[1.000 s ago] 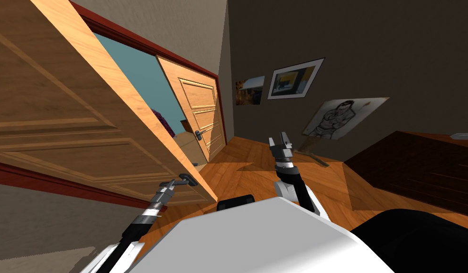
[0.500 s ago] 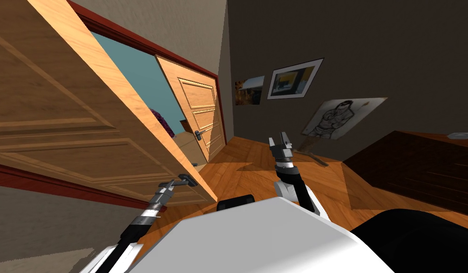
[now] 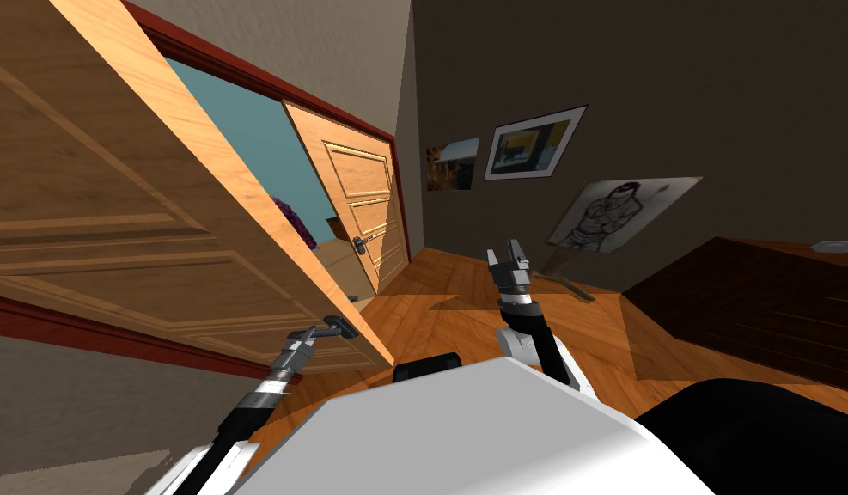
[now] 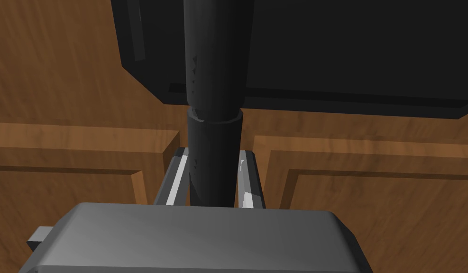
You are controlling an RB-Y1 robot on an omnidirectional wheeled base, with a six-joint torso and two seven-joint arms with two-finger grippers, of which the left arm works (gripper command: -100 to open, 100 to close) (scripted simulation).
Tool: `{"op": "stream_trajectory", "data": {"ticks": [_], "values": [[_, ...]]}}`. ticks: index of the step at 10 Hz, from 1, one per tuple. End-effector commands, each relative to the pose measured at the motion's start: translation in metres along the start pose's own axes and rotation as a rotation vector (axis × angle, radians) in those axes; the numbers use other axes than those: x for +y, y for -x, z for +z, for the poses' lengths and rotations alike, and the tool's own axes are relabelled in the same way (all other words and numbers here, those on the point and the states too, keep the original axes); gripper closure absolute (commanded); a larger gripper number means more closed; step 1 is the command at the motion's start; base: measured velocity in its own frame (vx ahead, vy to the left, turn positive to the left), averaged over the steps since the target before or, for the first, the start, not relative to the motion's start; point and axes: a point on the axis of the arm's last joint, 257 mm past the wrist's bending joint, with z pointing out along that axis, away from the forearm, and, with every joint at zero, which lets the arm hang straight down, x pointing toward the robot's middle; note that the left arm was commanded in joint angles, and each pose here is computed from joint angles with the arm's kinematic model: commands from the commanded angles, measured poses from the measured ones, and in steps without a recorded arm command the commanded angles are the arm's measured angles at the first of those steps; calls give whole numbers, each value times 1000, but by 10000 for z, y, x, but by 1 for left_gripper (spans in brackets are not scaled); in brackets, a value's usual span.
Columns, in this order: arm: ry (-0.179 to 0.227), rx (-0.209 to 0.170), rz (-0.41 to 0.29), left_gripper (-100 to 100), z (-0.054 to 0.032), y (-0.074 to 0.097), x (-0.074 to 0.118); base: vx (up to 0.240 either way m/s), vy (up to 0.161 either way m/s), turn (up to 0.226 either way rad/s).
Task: Pull the door open
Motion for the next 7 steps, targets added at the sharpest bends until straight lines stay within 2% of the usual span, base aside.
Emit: {"op": "stream_trajectory", "data": {"ticks": [1,7], "values": [[-1,7,-3,100,0,-32,6,0,0,0],[0,10,-2,100,-21,-17,9,-1,-1,-4]]}}
